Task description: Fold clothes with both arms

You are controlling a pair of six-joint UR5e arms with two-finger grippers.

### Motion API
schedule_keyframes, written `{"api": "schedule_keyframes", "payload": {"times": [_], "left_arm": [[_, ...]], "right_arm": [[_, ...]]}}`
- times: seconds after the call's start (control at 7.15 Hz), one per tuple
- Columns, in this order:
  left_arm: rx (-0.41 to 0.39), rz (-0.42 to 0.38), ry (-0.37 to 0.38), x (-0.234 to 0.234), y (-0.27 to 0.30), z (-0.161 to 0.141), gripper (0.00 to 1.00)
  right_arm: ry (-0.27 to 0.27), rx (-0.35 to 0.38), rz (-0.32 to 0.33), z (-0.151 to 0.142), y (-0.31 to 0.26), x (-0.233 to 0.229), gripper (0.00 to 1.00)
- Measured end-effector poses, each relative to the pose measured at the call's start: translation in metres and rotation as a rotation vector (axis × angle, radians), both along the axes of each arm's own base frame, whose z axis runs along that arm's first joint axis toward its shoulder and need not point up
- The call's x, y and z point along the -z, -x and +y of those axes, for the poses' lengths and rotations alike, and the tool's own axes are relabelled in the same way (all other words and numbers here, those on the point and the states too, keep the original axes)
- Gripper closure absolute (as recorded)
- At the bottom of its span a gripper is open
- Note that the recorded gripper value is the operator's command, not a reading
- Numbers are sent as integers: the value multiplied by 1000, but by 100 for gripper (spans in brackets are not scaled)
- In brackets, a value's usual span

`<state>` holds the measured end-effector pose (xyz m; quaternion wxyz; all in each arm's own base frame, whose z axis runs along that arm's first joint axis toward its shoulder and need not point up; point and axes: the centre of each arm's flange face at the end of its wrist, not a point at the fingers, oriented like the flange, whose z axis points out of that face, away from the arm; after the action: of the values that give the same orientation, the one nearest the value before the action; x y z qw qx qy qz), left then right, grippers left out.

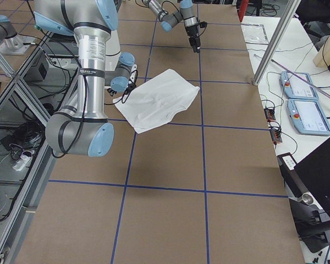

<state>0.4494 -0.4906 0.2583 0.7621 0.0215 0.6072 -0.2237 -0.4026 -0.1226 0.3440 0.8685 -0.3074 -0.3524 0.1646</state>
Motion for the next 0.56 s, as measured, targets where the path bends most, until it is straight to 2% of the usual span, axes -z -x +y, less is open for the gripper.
{"api": "schedule_keyframes", "payload": {"times": [0.14, 0.42, 0.56], "left_arm": [[-48, 18, 67, 5, -21, 39, 18], [-128, -2, 193, 14, -61, 102, 16], [-159, -21, 242, 12, -86, 132, 17]], "right_arm": [[17, -83, -24, -24, -6, 16, 0], [19, -344, -84, -121, -42, 44, 0], [-7, -469, -109, -175, -63, 53, 0]]}}
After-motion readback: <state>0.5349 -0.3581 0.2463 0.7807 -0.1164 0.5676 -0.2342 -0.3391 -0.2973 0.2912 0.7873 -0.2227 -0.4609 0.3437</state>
